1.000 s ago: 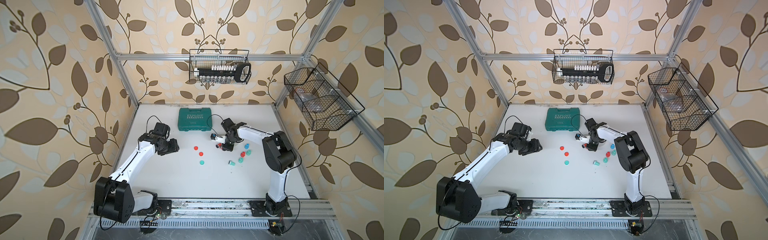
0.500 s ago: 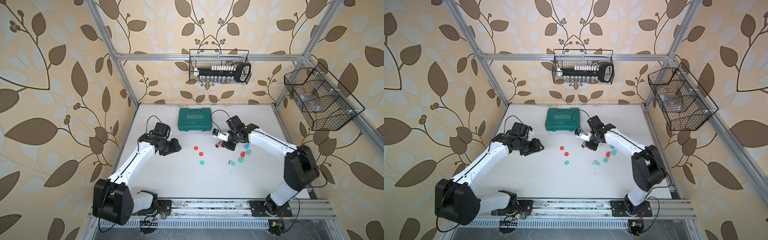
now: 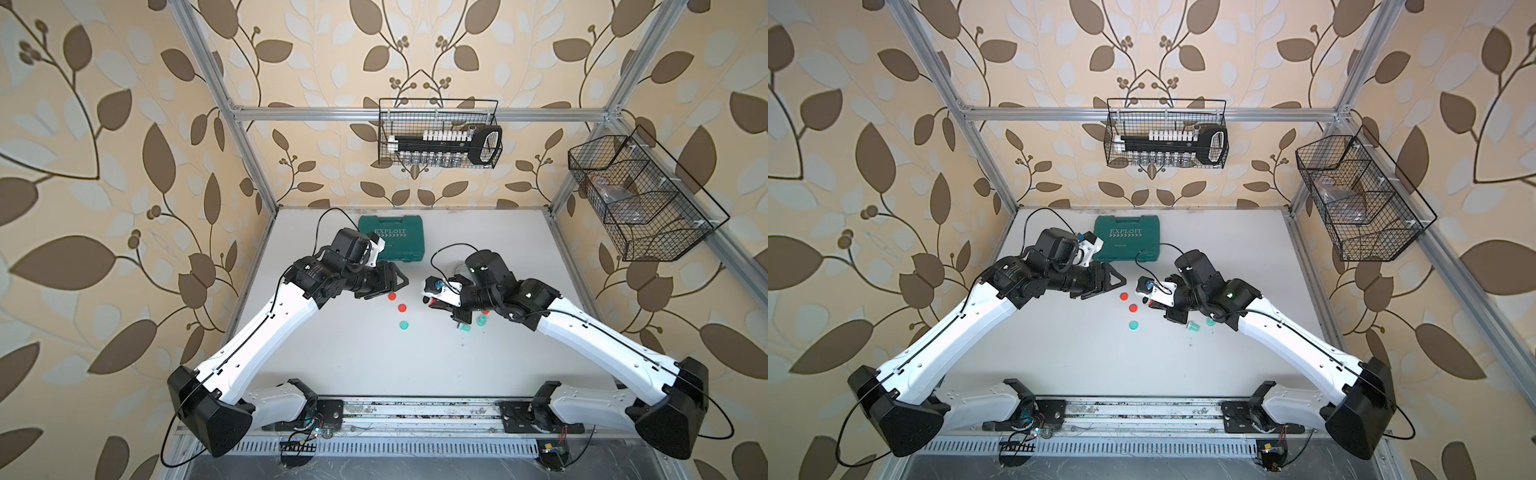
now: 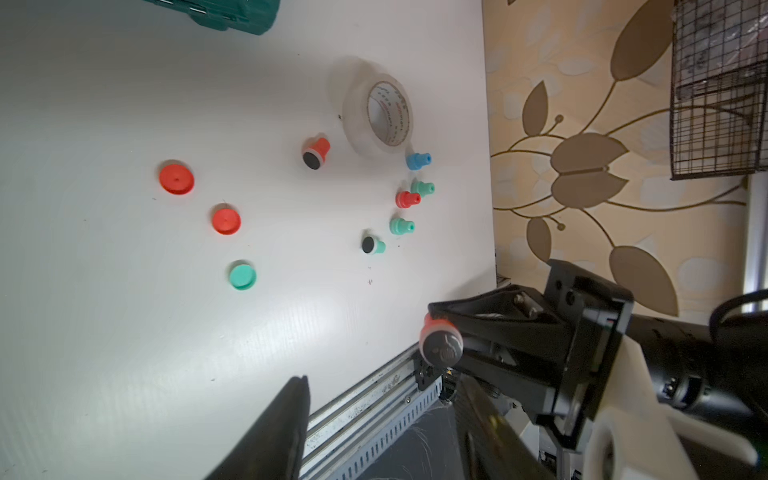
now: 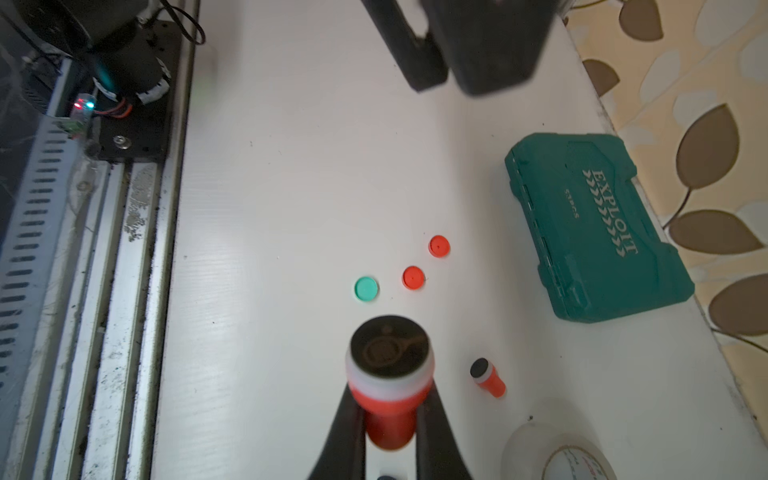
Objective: Close the stamp cap
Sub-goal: Pick up the stamp from the center of the board.
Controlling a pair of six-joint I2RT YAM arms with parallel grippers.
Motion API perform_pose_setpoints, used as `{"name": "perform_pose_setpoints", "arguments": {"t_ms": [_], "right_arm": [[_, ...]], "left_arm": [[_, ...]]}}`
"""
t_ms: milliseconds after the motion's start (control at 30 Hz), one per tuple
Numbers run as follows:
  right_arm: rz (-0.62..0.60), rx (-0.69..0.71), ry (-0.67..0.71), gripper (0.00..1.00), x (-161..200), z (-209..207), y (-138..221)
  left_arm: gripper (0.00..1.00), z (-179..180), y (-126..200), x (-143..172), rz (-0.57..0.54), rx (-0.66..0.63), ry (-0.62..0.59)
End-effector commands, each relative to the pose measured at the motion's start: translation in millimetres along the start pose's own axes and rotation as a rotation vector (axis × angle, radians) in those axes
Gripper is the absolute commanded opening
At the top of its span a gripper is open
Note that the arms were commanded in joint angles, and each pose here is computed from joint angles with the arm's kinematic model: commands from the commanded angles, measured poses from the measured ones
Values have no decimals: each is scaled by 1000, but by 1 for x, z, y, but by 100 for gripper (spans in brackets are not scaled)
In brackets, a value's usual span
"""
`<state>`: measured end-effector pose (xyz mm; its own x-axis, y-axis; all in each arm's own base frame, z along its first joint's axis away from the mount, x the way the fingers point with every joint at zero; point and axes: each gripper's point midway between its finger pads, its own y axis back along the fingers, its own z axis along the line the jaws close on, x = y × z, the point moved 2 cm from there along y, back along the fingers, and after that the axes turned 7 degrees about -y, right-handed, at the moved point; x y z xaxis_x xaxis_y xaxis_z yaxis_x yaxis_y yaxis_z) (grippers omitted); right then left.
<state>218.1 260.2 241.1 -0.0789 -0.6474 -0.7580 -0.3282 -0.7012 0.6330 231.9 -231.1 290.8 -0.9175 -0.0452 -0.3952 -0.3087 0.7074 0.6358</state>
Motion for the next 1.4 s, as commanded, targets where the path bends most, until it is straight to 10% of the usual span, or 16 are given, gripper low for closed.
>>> {"name": "perform_pose_setpoints", "arguments": {"t_ms": [0, 700, 1367], "right_arm": [[-97, -11, 8, 6, -19, 11, 10], [-226, 54, 25, 6, -54, 10, 37], [-283, 106, 52, 6, -59, 13, 57]], "left_arm": [[59, -33, 13, -2, -29, 81, 15], [54, -79, 3, 23, 63, 162, -31], [25, -82, -4, 25, 78, 171, -25]]}}
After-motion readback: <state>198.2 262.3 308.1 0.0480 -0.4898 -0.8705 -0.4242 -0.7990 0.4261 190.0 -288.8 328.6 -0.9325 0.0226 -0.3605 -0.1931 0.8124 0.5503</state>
